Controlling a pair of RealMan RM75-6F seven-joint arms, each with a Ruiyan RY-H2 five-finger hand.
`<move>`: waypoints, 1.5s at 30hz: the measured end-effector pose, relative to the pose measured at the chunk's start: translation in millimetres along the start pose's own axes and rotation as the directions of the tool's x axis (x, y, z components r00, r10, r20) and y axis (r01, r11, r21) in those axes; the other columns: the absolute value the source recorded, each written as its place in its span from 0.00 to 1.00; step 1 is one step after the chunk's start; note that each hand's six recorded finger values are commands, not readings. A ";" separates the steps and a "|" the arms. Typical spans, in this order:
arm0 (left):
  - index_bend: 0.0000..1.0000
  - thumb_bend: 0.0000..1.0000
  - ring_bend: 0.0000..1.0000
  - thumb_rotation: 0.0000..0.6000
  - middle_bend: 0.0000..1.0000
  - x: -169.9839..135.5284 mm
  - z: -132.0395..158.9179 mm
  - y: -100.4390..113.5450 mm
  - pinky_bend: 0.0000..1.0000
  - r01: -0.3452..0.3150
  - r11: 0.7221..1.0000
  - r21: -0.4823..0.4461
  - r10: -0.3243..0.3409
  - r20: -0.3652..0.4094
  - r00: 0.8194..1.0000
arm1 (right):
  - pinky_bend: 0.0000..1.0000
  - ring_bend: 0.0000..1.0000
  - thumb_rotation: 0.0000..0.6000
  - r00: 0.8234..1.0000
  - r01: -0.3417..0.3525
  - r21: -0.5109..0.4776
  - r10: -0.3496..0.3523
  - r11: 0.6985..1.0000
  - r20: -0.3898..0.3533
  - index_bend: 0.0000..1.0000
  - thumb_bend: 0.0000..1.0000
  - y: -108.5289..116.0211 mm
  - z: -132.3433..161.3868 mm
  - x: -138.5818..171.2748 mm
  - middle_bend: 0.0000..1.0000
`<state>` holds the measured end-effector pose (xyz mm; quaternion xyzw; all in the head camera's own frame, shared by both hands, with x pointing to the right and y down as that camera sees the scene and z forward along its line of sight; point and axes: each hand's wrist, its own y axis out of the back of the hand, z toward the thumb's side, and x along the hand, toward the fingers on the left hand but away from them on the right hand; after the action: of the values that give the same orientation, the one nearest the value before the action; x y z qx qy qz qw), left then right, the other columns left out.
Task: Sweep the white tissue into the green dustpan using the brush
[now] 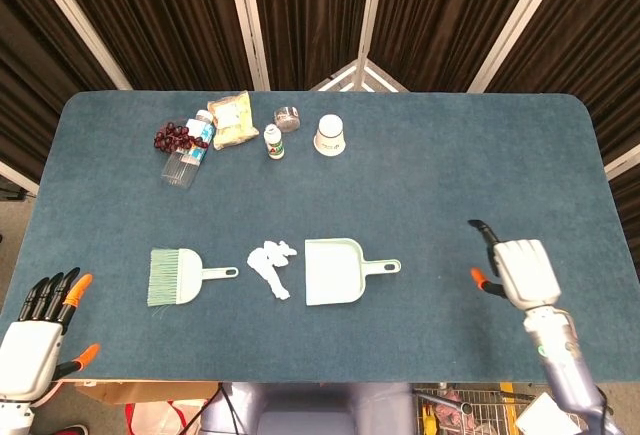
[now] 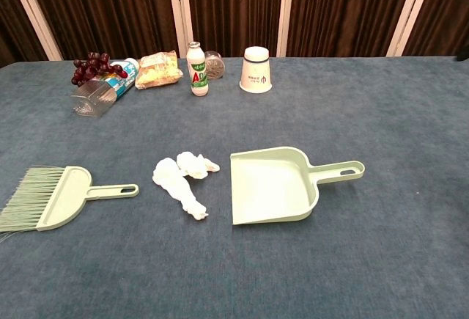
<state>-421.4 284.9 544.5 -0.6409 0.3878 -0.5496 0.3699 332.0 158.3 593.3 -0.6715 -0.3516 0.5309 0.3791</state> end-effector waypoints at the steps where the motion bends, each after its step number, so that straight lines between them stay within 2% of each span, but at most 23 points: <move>1: 0.00 0.03 0.00 1.00 0.00 0.0 -0.2 -0.1 0.03 0.000 1.000 0.000 0.000 -0.001 1.000 | 0.84 0.77 1.00 1.000 -0.014 0.007 0.014 1.000 -0.008 0.22 0.30 -4.5 6.9 -4.8 0.80; 11: 0.00 0.03 0.00 1.00 0.00 0.3 -2.8 -0.9 0.03 0.006 1.000 0.001 -0.006 -0.004 1.000 | 0.84 0.78 1.00 0.989 -0.142 0.020 0.142 0.990 -0.044 0.28 0.30 -56.7 67.9 -29.1 0.81; 19: 0.00 0.03 0.00 1.00 0.00 0.9 -4.0 -1.7 0.03 0.011 1.000 0.001 -0.011 -0.007 1.000 | 0.84 0.78 1.00 0.979 -0.185 0.024 0.187 0.982 -0.076 0.28 0.30 -82.7 100.2 -35.2 0.81; 24: 0.00 0.03 0.00 1.00 0.00 0.9 -3.3 -1.7 0.03 0.012 1.000 0.002 -0.012 -0.003 1.000 | 0.84 0.78 1.00 0.975 -0.208 0.027 0.209 0.978 -0.069 0.28 0.30 -97.3 107.8 -37.9 0.81; 29: 0.00 0.03 0.00 1.00 0.00 1.7 -2.0 -2.4 0.03 0.013 1.000 0.000 -0.013 0.002 1.000 | 0.84 0.78 1.00 0.978 -0.202 0.025 0.203 0.979 -0.051 0.31 0.30 -105.9 112.5 -46.5 0.81; 36: 0.00 0.03 0.00 1.00 0.00 2.3 -1.2 -3.5 0.03 0.016 1.000 -0.001 -0.016 0.006 1.000 | 0.84 0.78 1.00 0.979 -0.200 0.033 0.201 0.979 -0.026 0.40 0.30 -111.3 109.7 -49.9 0.81; 45: 0.00 0.03 0.00 1.00 0.00 2.1 0.1 -4.0 0.03 0.018 1.000 0.001 -0.018 0.010 1.000 | 0.84 0.78 1.00 0.978 -0.208 0.026 0.209 0.978 -0.013 0.45 0.32 -115.7 108.3 -52.1 0.81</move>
<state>-420.7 284.8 549.0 -0.6469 0.3801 -0.5499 0.3669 208.0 181.2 702.4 -0.7041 -0.2696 0.5666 0.3325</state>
